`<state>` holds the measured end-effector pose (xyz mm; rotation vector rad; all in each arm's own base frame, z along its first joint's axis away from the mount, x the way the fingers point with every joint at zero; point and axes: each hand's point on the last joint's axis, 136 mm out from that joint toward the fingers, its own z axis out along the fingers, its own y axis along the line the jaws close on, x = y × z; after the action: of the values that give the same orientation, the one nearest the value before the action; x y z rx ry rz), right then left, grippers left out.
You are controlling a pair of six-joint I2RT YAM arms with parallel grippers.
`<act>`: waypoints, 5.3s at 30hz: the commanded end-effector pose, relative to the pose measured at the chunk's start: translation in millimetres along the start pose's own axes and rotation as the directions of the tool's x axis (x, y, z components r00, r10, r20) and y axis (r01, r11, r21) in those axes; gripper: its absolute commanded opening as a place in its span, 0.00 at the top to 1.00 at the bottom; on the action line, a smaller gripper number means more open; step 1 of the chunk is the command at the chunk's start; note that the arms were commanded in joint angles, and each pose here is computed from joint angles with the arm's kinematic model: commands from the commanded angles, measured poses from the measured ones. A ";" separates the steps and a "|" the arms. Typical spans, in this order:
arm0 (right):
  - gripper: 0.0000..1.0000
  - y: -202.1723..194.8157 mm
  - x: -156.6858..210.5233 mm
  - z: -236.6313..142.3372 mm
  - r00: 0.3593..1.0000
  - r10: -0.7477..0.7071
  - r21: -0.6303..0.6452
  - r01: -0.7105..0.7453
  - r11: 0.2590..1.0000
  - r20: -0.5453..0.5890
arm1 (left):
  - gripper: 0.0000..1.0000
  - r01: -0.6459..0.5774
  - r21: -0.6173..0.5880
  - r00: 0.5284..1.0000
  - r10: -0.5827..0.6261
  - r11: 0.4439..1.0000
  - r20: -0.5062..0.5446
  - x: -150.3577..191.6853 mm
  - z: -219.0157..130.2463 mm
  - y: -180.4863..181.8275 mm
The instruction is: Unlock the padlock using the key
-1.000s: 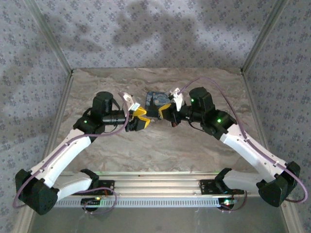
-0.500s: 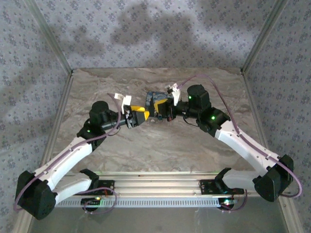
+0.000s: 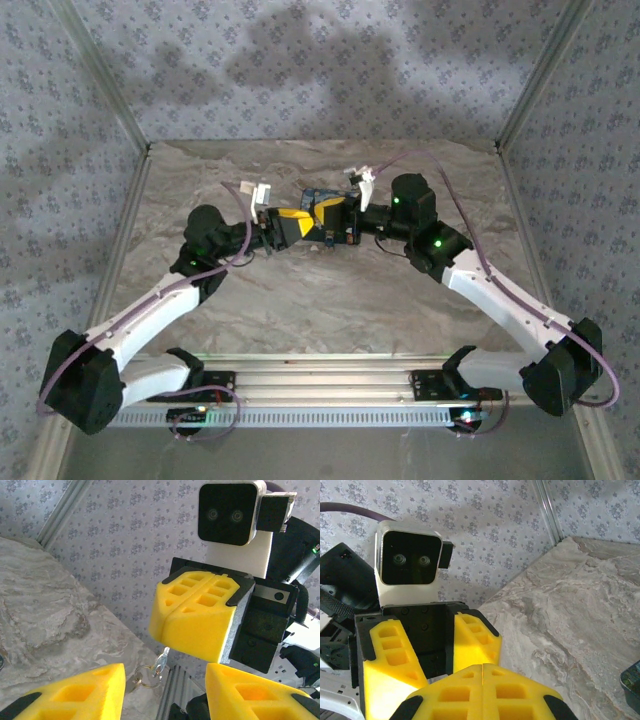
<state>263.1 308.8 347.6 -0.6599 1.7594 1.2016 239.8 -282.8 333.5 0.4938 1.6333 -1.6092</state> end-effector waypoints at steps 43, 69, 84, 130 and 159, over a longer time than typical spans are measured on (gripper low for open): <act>1.00 12.1 -14.6 -3.1 0.998 0.006 -0.042 -0.003 0.999 0.061 | 0.78 0.012 0.102 1.000 -0.011 0.995 -0.005 -2.9 12.1 -8.2; 1.00 15.4 -14.7 -4.3 0.998 0.001 -0.045 0.002 0.999 0.060 | 1.00 0.009 0.095 1.000 -0.006 0.995 -0.029 2.2 13.1 -8.4; 0.44 -15.7 -2.3 -19.5 0.997 0.054 0.137 -0.060 0.989 0.048 | 1.00 -0.068 -0.151 0.995 0.055 0.986 -0.087 26.1 -10.2 23.1; 0.47 -225.3 221.5 69.7 0.919 0.388 0.941 -0.071 0.332 -0.067 | 1.00 0.171 -0.722 0.939 -0.333 0.670 -0.086 170.0 -149.3 114.9; 0.76 -242.0 213.7 85.4 0.913 0.386 0.903 -0.051 0.427 -0.131 | 1.00 0.141 -0.695 0.936 -0.324 0.705 -0.139 164.8 -141.6 106.0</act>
<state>382.9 291.9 27.9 0.1040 2.4772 0.0771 183.8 -173.6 116.7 0.0628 2.4244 -0.9913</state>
